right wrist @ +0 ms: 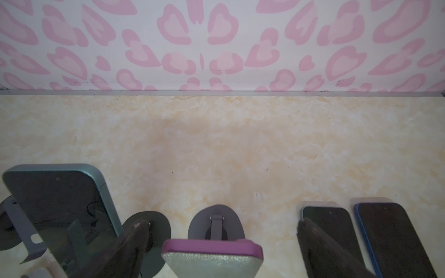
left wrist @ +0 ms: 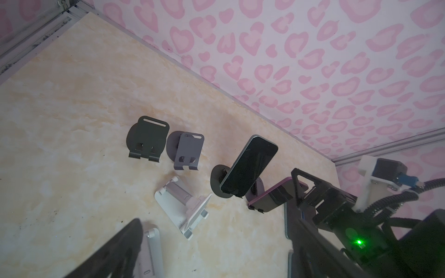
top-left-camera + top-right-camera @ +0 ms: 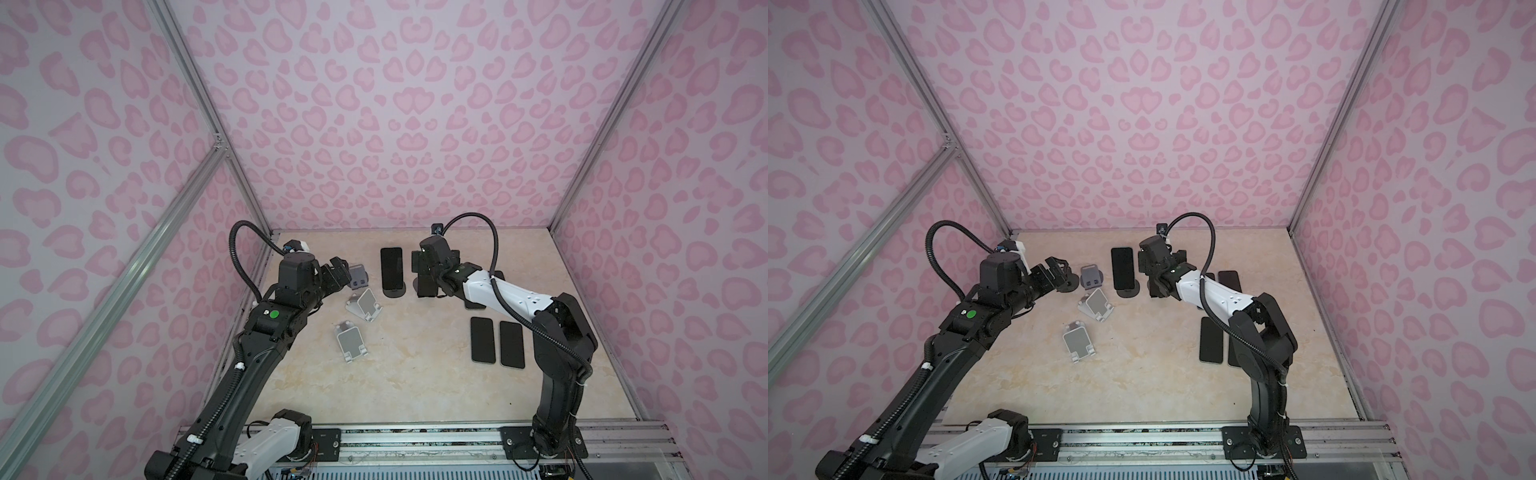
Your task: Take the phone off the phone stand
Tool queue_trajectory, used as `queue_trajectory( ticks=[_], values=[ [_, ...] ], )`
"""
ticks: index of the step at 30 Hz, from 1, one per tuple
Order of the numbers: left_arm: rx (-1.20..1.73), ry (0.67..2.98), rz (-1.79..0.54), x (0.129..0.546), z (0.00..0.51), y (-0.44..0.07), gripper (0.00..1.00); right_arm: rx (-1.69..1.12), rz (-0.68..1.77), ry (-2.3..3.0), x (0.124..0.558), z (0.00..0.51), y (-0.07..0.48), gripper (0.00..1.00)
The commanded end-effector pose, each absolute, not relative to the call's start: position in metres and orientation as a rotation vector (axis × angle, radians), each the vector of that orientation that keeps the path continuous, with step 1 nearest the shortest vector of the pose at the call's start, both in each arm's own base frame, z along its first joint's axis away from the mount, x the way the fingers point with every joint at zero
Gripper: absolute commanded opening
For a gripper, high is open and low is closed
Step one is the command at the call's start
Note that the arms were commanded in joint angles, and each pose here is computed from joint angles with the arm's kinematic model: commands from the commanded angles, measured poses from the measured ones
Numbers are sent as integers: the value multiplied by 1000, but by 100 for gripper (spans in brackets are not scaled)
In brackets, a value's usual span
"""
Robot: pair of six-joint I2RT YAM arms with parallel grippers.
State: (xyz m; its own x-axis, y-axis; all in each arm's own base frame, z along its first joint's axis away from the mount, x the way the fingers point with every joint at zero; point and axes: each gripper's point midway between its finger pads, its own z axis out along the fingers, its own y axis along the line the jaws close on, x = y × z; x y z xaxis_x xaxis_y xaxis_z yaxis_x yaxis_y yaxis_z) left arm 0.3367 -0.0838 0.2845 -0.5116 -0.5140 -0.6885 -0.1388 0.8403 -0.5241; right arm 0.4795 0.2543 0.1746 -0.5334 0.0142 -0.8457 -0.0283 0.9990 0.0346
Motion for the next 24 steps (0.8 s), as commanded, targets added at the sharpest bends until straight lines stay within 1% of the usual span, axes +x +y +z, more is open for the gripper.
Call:
queue_trajectory(
  ticks=[1, 3, 11, 21, 22, 24],
  values=[
    [-475, 2040, -521, 341, 294, -83, 99, -3, 40, 2147, 482, 164, 254, 99],
    [-472, 2044, -527, 341, 294, -84, 99, 12, 78, 2126, 489, 173, 260, 99],
    [-476, 2054, -539, 342, 291, -85, 99, 48, 79, 2138, 492, 160, 259, 99],
    [-484, 2054, -552, 343, 290, -84, 98, 79, 71, 2110, 493, 167, 255, 99],
    [-483, 2053, -554, 343, 290, -84, 98, 74, 58, 2132, 488, 153, 252, 99],
    [-485, 2050, -552, 343, 291, -83, 98, 84, 49, 2130, 488, 151, 250, 99]
  ],
)
